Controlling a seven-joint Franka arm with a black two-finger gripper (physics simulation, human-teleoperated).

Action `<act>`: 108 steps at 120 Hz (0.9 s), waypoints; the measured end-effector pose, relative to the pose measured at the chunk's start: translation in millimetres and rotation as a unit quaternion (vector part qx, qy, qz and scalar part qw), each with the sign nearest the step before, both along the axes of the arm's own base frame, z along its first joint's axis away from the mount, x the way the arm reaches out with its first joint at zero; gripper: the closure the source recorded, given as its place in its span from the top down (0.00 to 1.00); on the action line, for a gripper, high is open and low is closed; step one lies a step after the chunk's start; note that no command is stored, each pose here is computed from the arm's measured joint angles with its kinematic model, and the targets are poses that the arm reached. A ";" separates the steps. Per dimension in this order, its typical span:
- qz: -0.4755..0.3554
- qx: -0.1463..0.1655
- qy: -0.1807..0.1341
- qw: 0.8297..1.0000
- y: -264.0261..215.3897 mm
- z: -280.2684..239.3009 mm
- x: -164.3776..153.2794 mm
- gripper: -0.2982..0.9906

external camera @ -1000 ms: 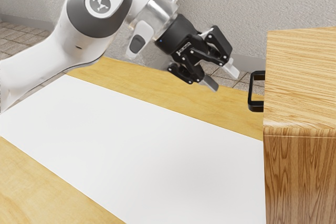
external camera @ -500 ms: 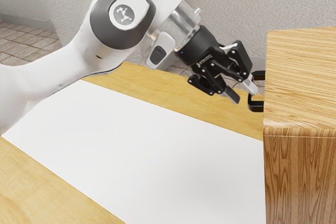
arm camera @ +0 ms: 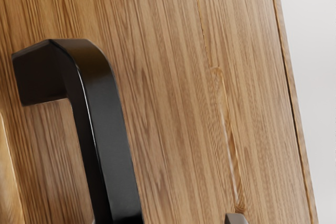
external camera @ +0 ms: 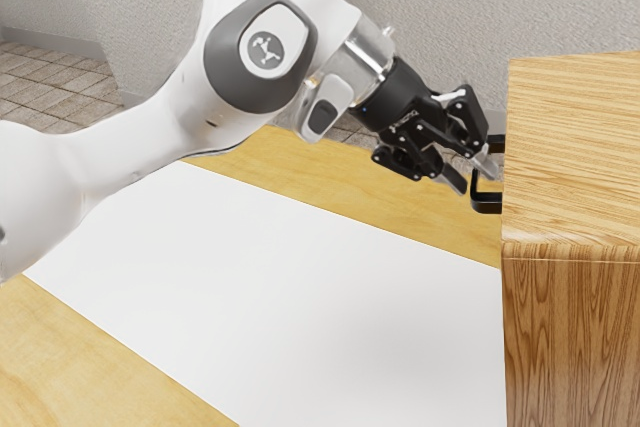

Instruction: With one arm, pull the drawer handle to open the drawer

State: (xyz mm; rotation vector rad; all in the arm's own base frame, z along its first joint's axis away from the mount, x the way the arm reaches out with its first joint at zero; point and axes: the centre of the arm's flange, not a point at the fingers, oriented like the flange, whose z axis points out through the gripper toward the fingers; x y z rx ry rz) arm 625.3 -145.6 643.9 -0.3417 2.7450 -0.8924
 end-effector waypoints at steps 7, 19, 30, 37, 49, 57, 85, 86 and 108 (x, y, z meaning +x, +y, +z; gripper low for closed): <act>0.001 0.002 0.002 1.000 -0.2 -4.6 1.9 0.38; 0.007 0.000 -0.001 1.000 9.8 1.0 -2.4 0.29; 0.017 -0.002 -0.005 1.000 31.7 11.0 -12.1 0.27; 0.021 0.000 -0.001 1.000 41.5 8.4 -16.4 0.28; 0.023 0.010 0.007 1.000 52.1 1.7 -23.9 0.29; 0.027 0.007 0.010 1.000 63.2 1.7 -32.6 0.28; 0.037 0.005 0.010 0.999 99.4 10.0 -62.1 0.29; 0.036 0.006 0.010 0.999 99.6 9.7 -62.9 0.29; 0.031 0.001 0.011 0.999 109.9 11.9 -84.3 0.30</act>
